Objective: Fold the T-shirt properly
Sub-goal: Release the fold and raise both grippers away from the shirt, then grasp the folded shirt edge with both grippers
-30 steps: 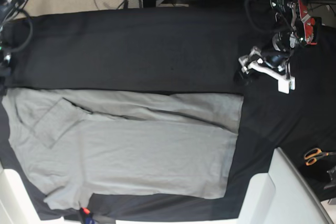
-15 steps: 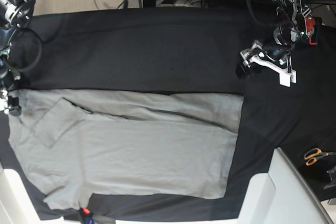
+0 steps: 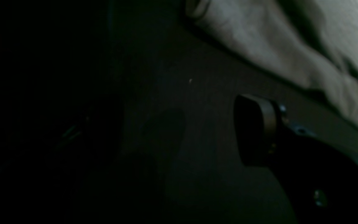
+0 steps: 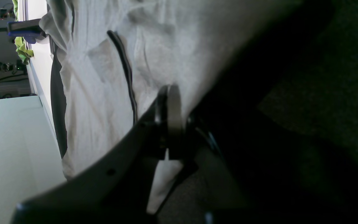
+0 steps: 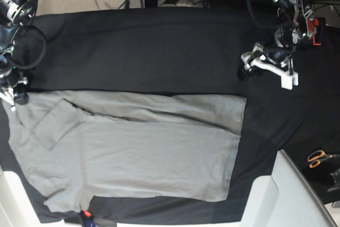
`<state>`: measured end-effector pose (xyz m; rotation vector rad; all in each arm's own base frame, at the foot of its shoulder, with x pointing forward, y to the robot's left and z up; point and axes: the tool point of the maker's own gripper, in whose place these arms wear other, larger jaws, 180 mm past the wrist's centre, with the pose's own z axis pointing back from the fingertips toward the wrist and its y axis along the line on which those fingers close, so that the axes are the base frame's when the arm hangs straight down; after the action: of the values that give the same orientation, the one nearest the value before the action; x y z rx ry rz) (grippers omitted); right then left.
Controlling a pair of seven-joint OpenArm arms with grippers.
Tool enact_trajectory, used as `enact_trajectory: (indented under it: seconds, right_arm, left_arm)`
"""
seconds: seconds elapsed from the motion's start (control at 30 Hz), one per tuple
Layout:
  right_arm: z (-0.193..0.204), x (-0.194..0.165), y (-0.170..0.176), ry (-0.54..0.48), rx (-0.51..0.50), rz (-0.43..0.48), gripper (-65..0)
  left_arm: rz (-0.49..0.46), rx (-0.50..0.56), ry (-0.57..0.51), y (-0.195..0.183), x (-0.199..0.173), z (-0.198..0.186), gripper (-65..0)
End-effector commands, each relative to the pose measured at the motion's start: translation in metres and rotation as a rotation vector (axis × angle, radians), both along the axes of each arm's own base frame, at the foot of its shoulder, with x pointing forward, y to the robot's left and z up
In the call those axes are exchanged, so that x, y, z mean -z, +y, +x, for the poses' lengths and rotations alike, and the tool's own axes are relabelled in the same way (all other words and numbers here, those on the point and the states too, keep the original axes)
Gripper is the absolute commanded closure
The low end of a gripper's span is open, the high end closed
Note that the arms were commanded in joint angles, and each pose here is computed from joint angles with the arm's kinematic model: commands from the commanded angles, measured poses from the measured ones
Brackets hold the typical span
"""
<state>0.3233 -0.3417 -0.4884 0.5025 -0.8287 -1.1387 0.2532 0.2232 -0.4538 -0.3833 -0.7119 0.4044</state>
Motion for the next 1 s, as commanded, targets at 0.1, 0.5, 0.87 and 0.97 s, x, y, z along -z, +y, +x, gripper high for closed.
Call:
enact_trajectory:
  seconds: [0.1, 0.5, 0.87, 0.97]
  right_arm:
    - [0.007, -0.014, -0.015, -0.041, 0.012, -0.028, -1.1]
    - [-0.003, -0.01, -0.018, -0.025, 0.008, -0.036, -1.1]
    - [-0.004, -0.009, -0.018, -0.022, 0.005, -0.036, -1.1]
    - [-0.004, -0.009, -0.018, -0.022, 0.005, -0.036, -1.1]
  left_arm:
    - [-0.075, -0.036, -0.013, -0.012, 0.008, 0.018, -53.8]
    - [-0.203, -0.236, -0.002, -0.002, 0.027, 0.029, -53.8]
    - [-0.207, -0.167, -0.059, -0.02, 0.007, 0.064, -53.8]
    - [-0.207, -0.165, -0.074, -0.019, 0.002, 0.071, -53.8]
